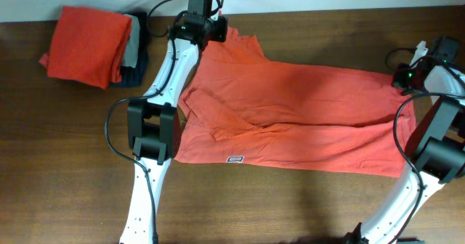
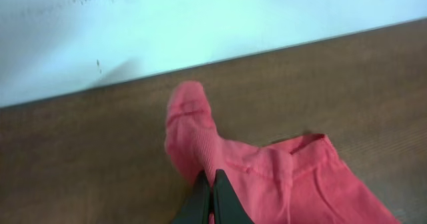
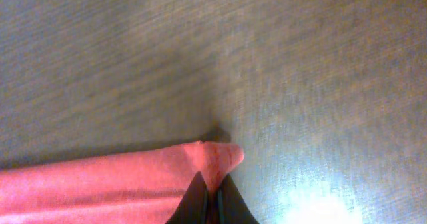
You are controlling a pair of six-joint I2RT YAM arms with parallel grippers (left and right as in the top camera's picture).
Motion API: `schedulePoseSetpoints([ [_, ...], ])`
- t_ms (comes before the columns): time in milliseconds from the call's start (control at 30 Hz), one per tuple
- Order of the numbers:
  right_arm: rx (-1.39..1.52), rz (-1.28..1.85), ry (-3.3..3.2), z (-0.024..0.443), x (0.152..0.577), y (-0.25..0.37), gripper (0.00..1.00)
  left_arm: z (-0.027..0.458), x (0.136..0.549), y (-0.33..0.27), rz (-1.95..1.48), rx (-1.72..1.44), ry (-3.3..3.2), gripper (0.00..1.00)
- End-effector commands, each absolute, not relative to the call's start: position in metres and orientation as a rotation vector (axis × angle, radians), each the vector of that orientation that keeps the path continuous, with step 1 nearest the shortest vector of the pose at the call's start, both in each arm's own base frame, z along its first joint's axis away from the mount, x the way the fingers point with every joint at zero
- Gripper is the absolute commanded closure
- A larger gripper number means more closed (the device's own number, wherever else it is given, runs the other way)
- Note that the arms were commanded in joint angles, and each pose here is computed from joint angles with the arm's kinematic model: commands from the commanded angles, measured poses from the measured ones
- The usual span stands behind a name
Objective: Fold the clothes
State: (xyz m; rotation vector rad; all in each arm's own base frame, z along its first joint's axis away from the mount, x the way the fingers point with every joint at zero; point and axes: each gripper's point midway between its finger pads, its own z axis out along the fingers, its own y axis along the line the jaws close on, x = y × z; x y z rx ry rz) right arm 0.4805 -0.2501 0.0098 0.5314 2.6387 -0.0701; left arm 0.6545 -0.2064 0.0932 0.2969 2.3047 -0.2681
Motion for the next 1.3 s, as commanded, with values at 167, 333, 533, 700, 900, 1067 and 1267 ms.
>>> schedulePoseSetpoints([
  [167,0.495,-0.07,2.585,0.089,0.471,-0.24,0.96,0.11,0.63,-0.186,-0.205,0.385,2.413,0.99],
  [333,0.497,-0.017,2.624,0.098,0.458,-0.228,0.96,0.12,0.605,-0.177,-0.195,0.391,2.511,0.99],
  [533,0.482,0.006,2.695,0.1,0.439,-0.218,0.96,0.149,0.578,-0.17,-0.19,0.396,2.561,1.0],
  [700,0.448,-0.006,2.69,0.125,0.429,-0.212,0.96,0.182,0.556,-0.164,-0.19,0.397,2.573,0.99],
  [900,0.565,0.062,2.794,0.125,0.396,-0.195,0.96,0.176,0.531,-0.158,-0.185,0.401,2.676,0.99],
  [1067,0.588,0.086,2.837,0.131,0.381,-0.186,0.96,0.17,0.519,-0.154,-0.178,0.406,2.734,0.98],
  [1267,0.704,-0.033,2.765,0.17,0.359,-0.198,0.96,0.168,0.516,-0.154,-0.176,0.408,2.749,0.98],
])
